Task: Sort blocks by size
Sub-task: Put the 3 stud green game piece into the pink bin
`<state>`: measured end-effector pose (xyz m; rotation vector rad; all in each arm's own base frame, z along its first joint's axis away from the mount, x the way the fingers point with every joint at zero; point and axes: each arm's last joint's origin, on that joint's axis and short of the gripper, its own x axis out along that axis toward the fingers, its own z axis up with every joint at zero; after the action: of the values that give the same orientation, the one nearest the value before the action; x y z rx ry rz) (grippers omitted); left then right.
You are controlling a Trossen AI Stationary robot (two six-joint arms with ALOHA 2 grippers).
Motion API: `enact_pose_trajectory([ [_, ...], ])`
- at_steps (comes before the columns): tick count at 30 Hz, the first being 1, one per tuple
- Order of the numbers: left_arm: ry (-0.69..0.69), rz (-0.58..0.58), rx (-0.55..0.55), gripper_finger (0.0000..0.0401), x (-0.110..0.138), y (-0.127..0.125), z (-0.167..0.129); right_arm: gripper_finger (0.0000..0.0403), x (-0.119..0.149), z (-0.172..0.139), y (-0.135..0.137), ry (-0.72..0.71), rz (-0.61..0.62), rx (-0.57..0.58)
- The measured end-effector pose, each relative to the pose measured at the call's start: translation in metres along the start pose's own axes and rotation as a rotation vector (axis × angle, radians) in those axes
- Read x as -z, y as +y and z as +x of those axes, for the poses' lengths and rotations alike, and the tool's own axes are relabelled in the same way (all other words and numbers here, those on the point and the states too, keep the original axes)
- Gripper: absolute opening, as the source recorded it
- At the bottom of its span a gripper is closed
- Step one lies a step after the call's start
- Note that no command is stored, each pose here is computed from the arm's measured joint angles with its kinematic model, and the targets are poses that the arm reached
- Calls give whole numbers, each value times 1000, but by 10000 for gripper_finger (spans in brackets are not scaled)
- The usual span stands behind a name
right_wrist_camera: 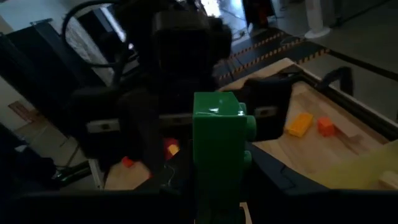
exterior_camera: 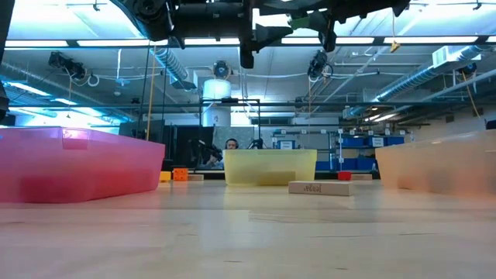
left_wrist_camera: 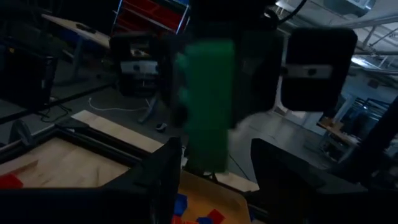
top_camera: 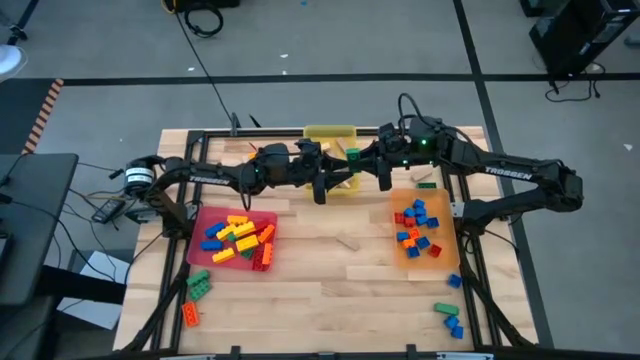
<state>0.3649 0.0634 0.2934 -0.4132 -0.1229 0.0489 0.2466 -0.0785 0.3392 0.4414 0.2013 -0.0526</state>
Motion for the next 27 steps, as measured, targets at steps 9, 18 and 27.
enact_pose_trajectory([
  [9, -2, 3, -9, 202, 0, 0, 0, 107, 0, 1, 3, -1, -14, -33],
  [18, 1, 2, -30, 202, 2, -1, 3, 107, 0, 1, 3, 6, -13, -40],
  [27, 23, 4, -9, 202, 1, -1, 29, 107, 2, 1, 2, 26, -4, -32],
])
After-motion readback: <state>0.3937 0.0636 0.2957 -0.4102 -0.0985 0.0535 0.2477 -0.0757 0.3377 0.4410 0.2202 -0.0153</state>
